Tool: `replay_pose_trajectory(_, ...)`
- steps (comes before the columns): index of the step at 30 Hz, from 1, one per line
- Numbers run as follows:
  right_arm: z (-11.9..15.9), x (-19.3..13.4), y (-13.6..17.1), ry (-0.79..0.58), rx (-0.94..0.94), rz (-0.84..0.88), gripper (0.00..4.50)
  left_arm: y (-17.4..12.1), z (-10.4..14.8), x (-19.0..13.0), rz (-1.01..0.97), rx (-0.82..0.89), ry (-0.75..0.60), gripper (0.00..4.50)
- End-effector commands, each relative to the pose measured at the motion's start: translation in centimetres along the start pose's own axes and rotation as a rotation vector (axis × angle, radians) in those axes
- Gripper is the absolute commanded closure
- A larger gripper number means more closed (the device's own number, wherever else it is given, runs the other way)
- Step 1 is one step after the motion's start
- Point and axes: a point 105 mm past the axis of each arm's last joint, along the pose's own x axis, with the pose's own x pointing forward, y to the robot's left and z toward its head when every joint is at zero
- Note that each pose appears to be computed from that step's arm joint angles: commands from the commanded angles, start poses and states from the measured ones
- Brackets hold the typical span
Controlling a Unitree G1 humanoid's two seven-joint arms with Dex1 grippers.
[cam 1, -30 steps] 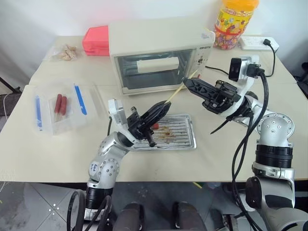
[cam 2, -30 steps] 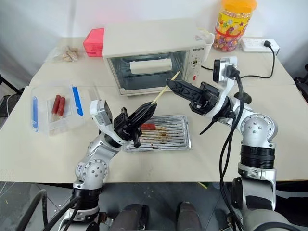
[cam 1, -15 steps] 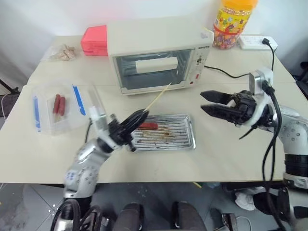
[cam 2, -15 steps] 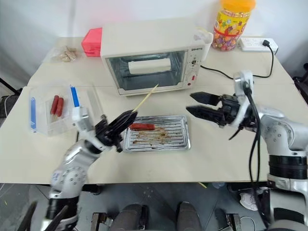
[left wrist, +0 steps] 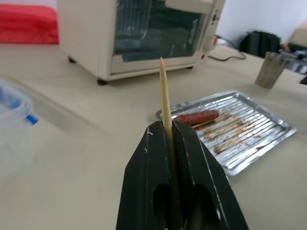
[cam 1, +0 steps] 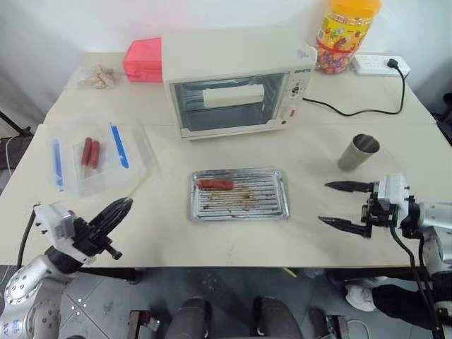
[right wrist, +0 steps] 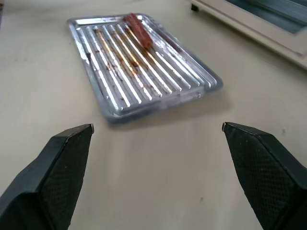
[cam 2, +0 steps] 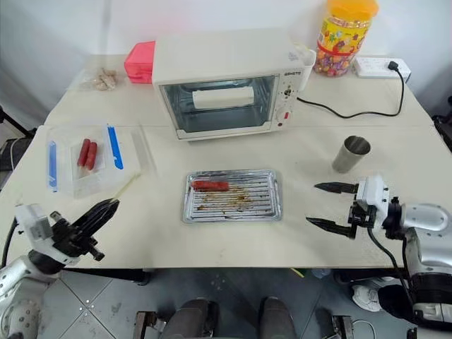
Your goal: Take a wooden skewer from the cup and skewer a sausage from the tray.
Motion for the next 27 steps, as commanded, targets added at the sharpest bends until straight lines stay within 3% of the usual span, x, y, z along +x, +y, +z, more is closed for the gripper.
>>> replay_pose_trajectory(1, 2.2, 1.5, -0.1, -0.028, -0.022, 0.046, 0.02, -0.1, 1.6, -0.2, 0.023, 0.047, -0.05, 4.5)
replay_pose_trajectory(6, 5.5, 7.7, 1.7, 0.061, 0.017, 0.209, 0.02, 0.0, 1.6, 0.0, 0.036, 0.036, -0.058, 4.5)
replay_pose_trajectory(14, 7.5, 16.6, 2.5, 0.18, 0.01, 0.225, 0.02, -0.3, 1.3, 0.7, 0.013, 0.025, -0.043, 4.5)
replay_pose_trajectory(18, 7.0, 19.8, 2.7, 0.269, -0.04, 0.223, 0.02, -0.2, 1.0, 0.7, 0.016, 0.017, -0.034, 4.5)
replay_pose_trajectory(21, 7.5, 21.9, 2.6, 0.261, -0.038, 0.198, 0.02, -0.5, 0.7, 0.8, 0.011, 0.011, -0.027, 4.5)
replay_pose_trajectory(27, 6.6, 23.8, 3.3, 0.312, -0.052, 0.226, 0.02, -0.8, 0.5, 1.0, 0.005, 0.004, -0.026, 4.5)
